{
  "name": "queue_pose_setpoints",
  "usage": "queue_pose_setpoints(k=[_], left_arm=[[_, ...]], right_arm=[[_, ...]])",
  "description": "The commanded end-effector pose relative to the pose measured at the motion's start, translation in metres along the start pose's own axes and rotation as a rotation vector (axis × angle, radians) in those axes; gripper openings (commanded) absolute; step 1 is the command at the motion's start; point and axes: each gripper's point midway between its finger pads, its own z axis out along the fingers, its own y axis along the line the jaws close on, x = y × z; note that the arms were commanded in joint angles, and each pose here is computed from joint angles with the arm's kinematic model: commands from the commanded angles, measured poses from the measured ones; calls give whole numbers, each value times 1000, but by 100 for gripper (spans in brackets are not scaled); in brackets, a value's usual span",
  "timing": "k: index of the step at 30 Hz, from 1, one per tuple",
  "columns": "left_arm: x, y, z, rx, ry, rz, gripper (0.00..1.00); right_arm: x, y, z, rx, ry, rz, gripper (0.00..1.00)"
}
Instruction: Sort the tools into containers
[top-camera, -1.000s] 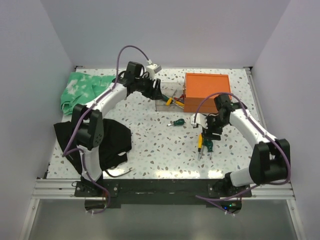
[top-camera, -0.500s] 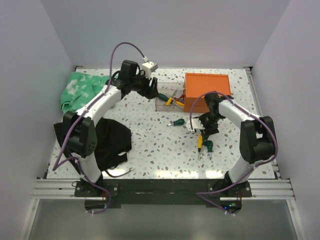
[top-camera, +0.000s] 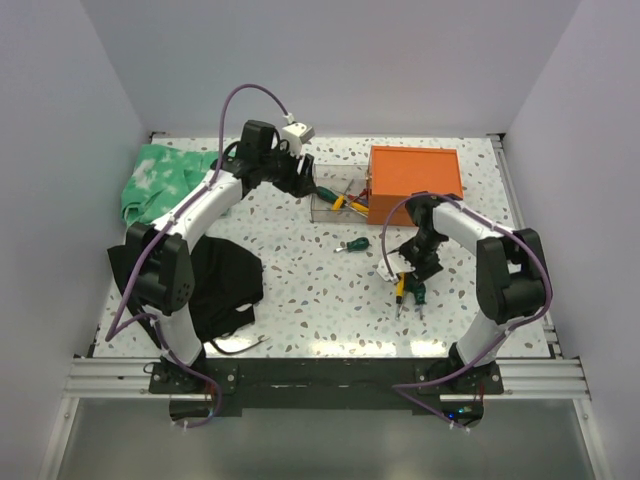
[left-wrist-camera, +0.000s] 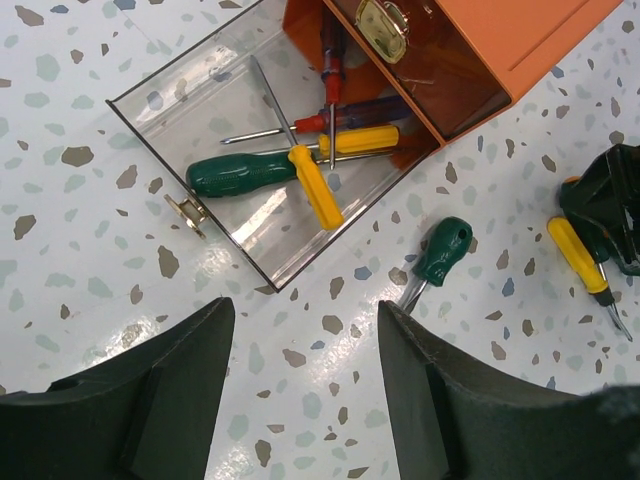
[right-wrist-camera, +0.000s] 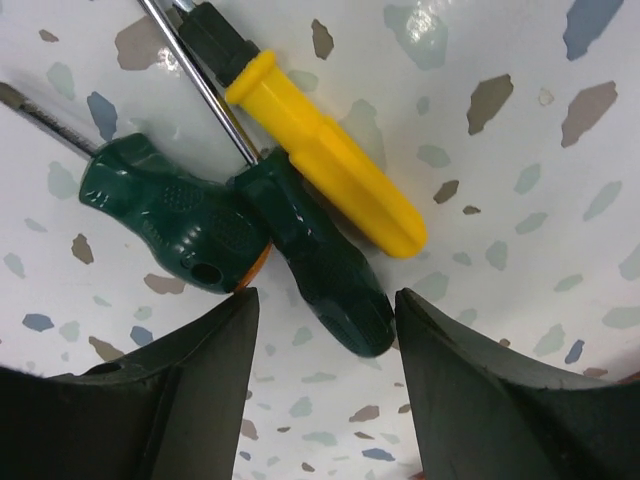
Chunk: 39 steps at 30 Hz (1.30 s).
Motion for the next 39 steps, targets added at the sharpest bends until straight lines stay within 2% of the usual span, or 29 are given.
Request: queue_pose_setpoints(k=[1,4,6,7,10,13,17,20,21,23,24,26,27,28,30,31,33,34,36,38,39], left_arm=[[-11,5,-2,-11,-35,23,64],[-9,5,-2,-13,-31,21,64],[-9,4,-2,-11,-31,19,64],[-8,5,-2,-11,-30,15,64],[-11,4,-1,-4,-37,17,64],[-14,1,3,14,-46,-16,64],[-18,1,9,32,-53,-33,64],[-23,0,9,37,-65,-36,64],[-24,1,9,28,-68,-37,64],[-30,3,6,11,-83,-34,64],[-33,8,4,-21,-91,-30,64],[-43,17,-4,-94,-108,-18,64],[-46,36,-11,-209,-110,12,63],[-54,46,-20,-289,-119,30,61],[-67,70,-52,-501,-156,30,62],[-75,75,-64,-541,-172,57,62],[-90,80,-89,-606,-219,75,63],[-98,77,-101,-612,-246,84,63],[-101,75,-109,-614,-261,87,64],[-99,72,-116,-611,-266,96,64],[-97,71,-117,-612,-264,102,64]], right_arm=[[-5,-13,11,38,2,-107,58],[-10,-16,18,51,-7,-108,50],[-10,-15,16,43,1,-98,41],[-10,-14,13,44,3,-80,32],[-6,-8,-4,51,40,-37,19],[-3,-6,-29,103,69,-6,11],[-10,-15,-66,210,61,40,6],[-34,-37,-100,340,-44,111,1],[-43,-44,-108,377,-91,201,0],[-66,-73,-128,447,-199,261,0],[-73,-87,-137,492,-260,387,0],[-91,-123,-154,557,-366,479,0],[-97,-143,-165,607,-439,594,0],[-102,-160,-179,649,-479,629,0],[-107,-193,-176,672,-542,772,0],[-111,-207,-188,703,-566,792,0],[-111,-231,-176,694,-593,906,0],[-111,-242,-185,723,-604,930,0],[-107,-257,-163,695,-583,1027,0],[-104,-270,-167,716,-579,1064,0],[-93,-274,-153,715,-531,1128,0]])
